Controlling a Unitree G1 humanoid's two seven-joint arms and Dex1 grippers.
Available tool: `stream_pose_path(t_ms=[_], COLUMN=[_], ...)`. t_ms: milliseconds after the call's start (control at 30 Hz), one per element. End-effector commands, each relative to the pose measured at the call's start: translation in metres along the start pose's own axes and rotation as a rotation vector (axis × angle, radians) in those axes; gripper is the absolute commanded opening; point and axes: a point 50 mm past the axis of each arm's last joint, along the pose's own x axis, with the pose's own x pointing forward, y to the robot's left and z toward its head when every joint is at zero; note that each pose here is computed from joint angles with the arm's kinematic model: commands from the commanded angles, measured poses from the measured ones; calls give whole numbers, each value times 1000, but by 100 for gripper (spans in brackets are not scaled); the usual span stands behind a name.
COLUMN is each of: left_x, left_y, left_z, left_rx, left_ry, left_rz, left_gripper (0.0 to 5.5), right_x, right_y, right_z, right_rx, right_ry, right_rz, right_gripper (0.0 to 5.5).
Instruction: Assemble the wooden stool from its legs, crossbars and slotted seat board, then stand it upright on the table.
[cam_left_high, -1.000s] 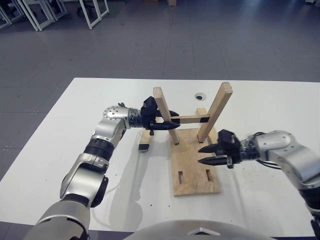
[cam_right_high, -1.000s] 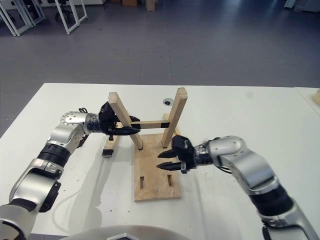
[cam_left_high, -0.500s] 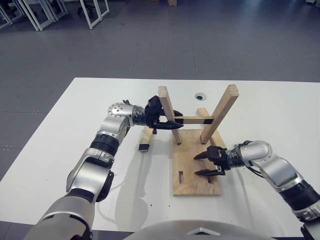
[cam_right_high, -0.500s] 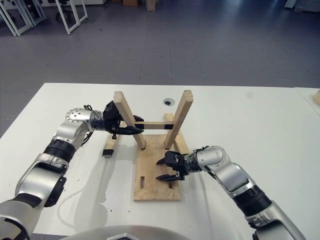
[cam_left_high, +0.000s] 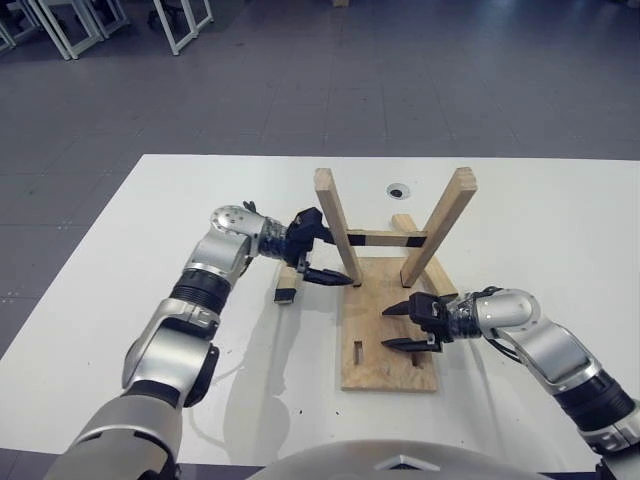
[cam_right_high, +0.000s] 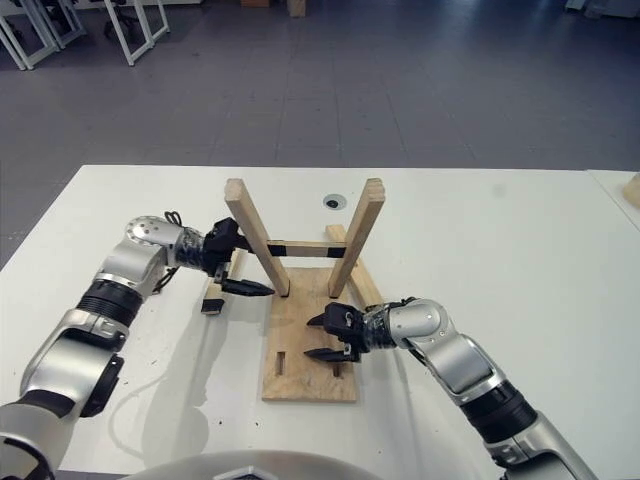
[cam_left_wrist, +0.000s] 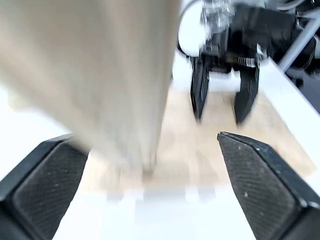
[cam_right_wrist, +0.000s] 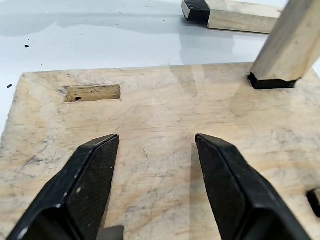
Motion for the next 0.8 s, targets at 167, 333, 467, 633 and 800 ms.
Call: stream_pose_path(t_ms=[167,333,467,633,800], left_x=[-75,-107,-75,-23,-7], left_y=[31,44,1,-27,-37], left_z=[26,87,145,145,148], left_rx=[17,-165,-268,-368,-379], left_ry=[68,-233,-539,-570,-616], left_rz=[548,1096,1092,994,961], left_gripper=[447,447,423,355,355], right_x=[7,12,13,14,13], right_y=[6,10,13,14,13], right_z=[-16,-14,-17,-21,-23], right_rx=[82,121,156,170,169], right_ry=[69,42,43,66,79], right_rz=[-45,-89,-121,-138,-143], right_gripper=[282,282,282,282,282])
